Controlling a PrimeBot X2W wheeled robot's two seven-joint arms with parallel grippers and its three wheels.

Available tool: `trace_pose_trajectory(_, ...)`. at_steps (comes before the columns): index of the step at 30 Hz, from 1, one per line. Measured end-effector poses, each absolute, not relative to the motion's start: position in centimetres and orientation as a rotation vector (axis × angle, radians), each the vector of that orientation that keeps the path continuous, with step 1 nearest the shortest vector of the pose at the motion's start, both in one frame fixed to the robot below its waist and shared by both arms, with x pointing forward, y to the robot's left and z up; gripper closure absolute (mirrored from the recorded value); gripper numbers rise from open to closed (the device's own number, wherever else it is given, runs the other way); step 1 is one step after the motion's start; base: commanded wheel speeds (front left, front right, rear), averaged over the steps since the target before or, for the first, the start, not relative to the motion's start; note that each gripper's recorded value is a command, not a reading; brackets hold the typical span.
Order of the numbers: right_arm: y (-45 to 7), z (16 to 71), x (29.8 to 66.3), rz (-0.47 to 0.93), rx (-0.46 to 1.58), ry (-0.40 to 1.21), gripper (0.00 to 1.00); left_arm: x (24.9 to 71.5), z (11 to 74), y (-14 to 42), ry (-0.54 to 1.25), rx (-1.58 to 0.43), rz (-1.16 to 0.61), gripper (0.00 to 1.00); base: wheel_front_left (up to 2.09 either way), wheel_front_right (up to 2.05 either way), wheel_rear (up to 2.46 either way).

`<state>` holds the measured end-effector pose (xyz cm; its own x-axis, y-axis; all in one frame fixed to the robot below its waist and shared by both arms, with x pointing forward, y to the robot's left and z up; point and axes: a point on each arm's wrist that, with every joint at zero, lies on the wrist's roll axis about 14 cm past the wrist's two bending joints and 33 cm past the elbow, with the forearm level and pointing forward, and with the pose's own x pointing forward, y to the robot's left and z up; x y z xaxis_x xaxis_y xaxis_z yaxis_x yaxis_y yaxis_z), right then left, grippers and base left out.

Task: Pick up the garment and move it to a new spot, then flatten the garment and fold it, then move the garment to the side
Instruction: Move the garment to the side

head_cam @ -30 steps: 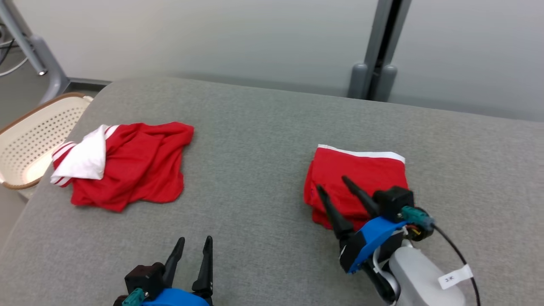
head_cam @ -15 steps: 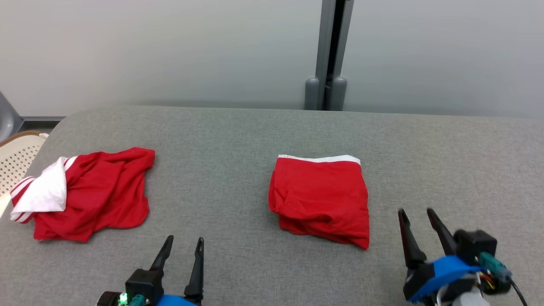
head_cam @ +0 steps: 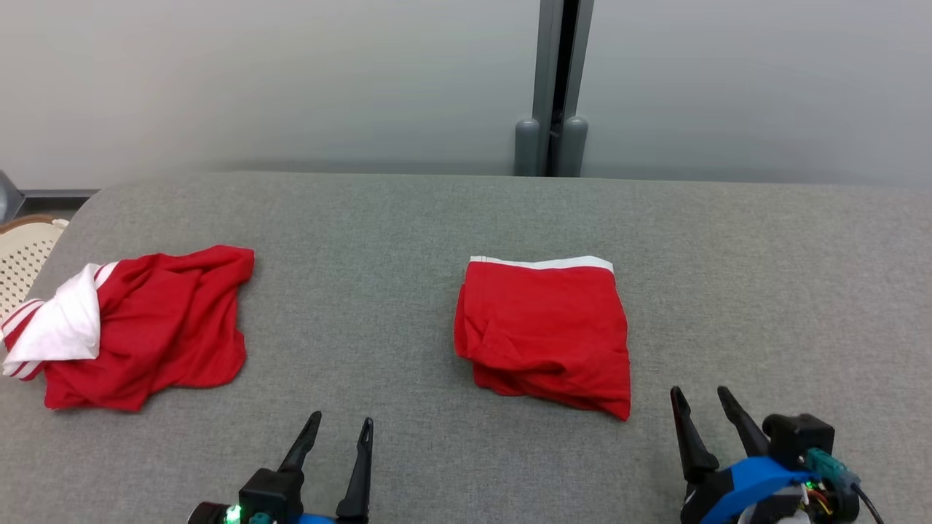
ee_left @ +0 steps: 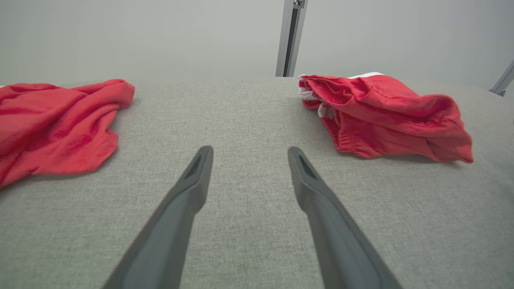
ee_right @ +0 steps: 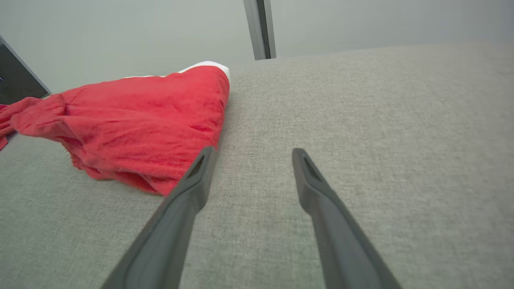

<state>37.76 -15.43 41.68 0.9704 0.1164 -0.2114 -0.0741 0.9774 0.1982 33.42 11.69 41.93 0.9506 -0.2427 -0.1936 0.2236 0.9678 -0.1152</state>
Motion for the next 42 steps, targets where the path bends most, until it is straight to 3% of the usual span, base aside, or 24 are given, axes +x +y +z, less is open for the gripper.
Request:
trace_pose_trajectory(10, -11.8, 43.7, 45.4, 0.194, 0.157, 0.187, 0.0, 34.5, 41.6, 12.7, 0.22, -0.118, -0.198, 0.0, 0.0, 0.0, 0.0)
trace_pose_trajectory(16, -10.2, 39.2, 46.9, 0.203, 0.153, 0.339, 0.0, 34.0, 40.3, 14.7, 0.263, -0.126, -0.128, 0.0, 0.0, 0.0, 0.0)
trace_pose_trajectory(17, -10.0, 38.5, 47.0, 0.207, 0.148, 0.363, 0.12, 34.0, 40.1, 15.1, 0.269, -0.126, -0.115, 0.0, 0.0, 0.0, 0.0)
trace_pose_trajectory(18, -9.7, 37.9, 47.1, 0.21, 0.152, 0.381, 0.45, 33.9, 40.0, 15.5, 0.274, -0.126, -0.104, 0.0, 0.0, 0.0, 0.0)
trace_pose_trajectory(19, -9.4, 37.5, 47.2, 0.212, 0.158, 0.394, 0.91, 33.9, 39.8, 15.8, 0.278, -0.126, -0.094, 0.0, 0.0, 0.0, 0.0)
trace_pose_trajectory(20, -9.2, 37.3, 47.4, 0.213, 0.162, 0.396, 1.0, 33.8, 39.7, 16.0, 0.284, -0.126, -0.085, 0.0, 0.0, 0.0, 0.0)
trace_pose_trajectory(29, -13.0, 38.3, 46.9, 0.121, 0.185, 0.338, 1.0, 35.3, 39.6, 13.7, 0.28, -0.125, -0.166, 0.0, 0.0, 0.0, 0.0)
trace_pose_trajectory(42, -24.6, 38.9, 38.4, -0.177, 0.196, 0.318, 1.0, 37.4, 41.8, -2.8, 0.217, -0.164, -0.686, 0.0, 0.0, 0.0, 0.0)
